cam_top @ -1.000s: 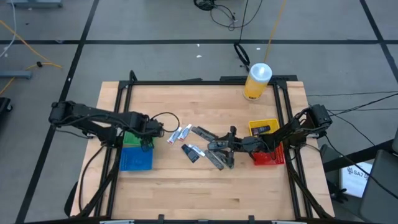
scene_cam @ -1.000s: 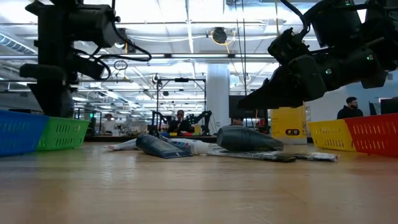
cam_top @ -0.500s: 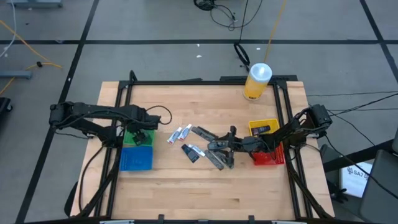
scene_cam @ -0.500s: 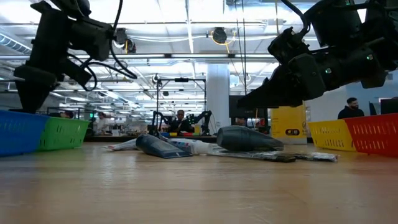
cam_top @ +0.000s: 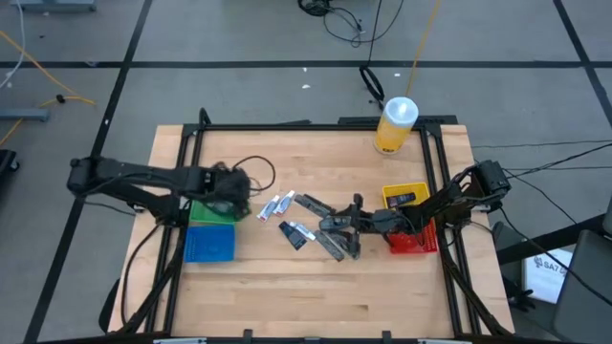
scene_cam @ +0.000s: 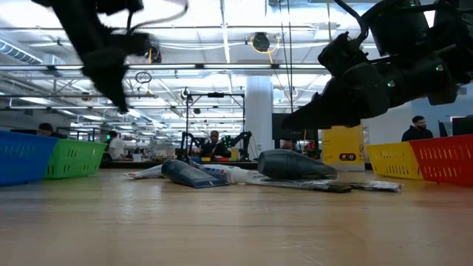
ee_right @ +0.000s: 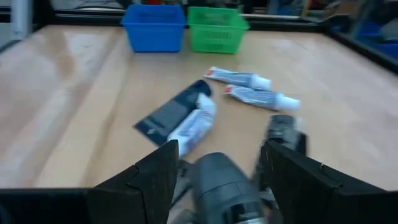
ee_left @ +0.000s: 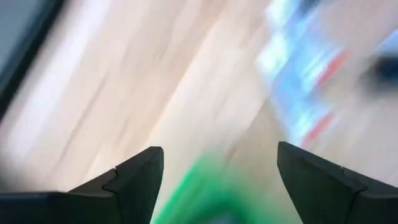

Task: Pick & Place Travel size toiletries
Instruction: Put the black comb into the blue bin

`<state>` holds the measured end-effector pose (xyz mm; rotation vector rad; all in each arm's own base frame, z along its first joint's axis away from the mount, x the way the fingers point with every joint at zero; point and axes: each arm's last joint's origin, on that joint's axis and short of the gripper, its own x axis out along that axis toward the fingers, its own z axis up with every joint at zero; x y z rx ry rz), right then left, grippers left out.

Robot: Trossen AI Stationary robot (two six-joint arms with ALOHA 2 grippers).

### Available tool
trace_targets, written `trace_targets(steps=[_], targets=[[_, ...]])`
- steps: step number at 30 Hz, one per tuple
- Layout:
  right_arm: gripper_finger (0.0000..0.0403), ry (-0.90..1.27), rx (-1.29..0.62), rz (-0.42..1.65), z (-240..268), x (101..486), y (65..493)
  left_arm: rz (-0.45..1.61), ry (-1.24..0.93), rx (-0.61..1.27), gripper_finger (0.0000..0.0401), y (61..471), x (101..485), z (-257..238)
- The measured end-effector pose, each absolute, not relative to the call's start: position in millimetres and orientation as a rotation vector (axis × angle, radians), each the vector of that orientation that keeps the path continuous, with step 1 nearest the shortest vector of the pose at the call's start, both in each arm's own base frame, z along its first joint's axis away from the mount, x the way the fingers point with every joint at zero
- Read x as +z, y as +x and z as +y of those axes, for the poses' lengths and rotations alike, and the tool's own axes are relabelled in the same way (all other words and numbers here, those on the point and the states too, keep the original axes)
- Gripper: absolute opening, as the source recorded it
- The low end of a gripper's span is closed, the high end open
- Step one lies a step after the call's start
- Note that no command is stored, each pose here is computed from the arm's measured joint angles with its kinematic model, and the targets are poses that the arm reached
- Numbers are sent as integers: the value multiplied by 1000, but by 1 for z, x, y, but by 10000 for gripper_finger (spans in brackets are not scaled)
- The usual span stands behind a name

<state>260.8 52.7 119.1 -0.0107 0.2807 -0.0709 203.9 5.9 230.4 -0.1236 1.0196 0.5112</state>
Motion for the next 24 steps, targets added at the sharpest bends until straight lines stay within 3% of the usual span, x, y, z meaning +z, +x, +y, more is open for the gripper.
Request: trace_targets(steps=[6,10,19,24], targets=[[221,78,2,287,55,119,261,493,5,264,305,237,217,-14],[227,87,43,336,58,126,260,307,-11,157,303,247,196,-18],[255,222,-49,843,81,154,248,281,-33,104,303,272,160,-24],[252,385,-122,953,90,147,240,282,-54,-15,303,290,148,-32]])
